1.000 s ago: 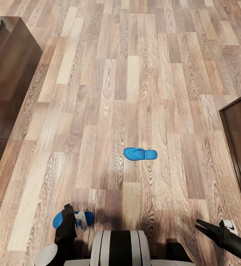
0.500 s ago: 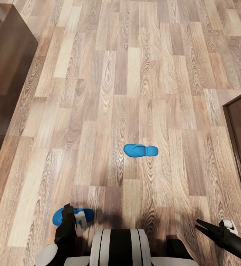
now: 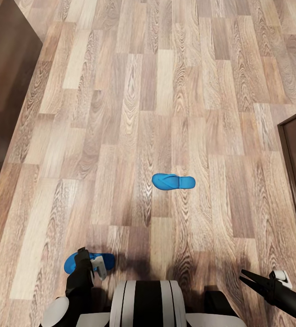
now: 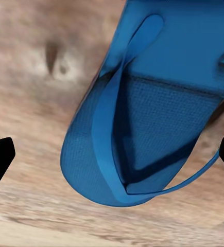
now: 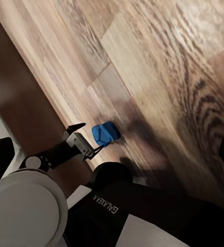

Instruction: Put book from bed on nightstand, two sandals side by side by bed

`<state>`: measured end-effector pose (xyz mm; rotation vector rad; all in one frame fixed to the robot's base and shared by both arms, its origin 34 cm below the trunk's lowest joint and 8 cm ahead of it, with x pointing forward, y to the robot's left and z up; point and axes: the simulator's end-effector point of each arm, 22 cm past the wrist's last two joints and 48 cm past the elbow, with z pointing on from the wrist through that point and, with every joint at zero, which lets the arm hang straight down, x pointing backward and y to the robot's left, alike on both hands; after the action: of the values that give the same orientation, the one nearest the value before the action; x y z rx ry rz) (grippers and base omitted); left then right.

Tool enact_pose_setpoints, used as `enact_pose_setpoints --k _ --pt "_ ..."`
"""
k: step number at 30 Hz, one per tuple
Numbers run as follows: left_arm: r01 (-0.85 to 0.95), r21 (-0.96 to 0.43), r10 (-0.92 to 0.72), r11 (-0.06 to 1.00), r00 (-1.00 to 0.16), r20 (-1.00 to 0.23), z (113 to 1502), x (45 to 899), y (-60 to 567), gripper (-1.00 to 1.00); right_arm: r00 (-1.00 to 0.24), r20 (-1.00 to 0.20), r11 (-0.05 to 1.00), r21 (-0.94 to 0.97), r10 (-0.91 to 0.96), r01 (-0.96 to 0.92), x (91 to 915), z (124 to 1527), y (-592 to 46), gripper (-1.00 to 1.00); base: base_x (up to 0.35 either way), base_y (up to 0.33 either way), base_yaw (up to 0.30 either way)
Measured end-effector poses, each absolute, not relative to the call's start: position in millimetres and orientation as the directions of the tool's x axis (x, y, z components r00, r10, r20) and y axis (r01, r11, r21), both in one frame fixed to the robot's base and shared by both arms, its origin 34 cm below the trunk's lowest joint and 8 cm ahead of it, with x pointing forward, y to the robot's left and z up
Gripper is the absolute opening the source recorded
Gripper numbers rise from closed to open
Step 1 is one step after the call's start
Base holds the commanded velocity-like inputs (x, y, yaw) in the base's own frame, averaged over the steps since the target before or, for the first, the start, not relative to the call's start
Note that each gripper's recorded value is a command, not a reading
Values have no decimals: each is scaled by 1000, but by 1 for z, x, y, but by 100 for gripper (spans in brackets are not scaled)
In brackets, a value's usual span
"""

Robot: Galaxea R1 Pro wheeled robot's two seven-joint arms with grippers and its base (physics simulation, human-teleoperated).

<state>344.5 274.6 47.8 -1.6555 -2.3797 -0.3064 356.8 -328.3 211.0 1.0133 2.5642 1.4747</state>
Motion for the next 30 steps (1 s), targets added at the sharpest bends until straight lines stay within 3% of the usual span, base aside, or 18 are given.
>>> enact_pose_setpoints --k 30 --pt "938 45 889 344 -341 305 48 345 275 100 -790 294 345 778 539 525 357 211 -328 100 0 0 0"
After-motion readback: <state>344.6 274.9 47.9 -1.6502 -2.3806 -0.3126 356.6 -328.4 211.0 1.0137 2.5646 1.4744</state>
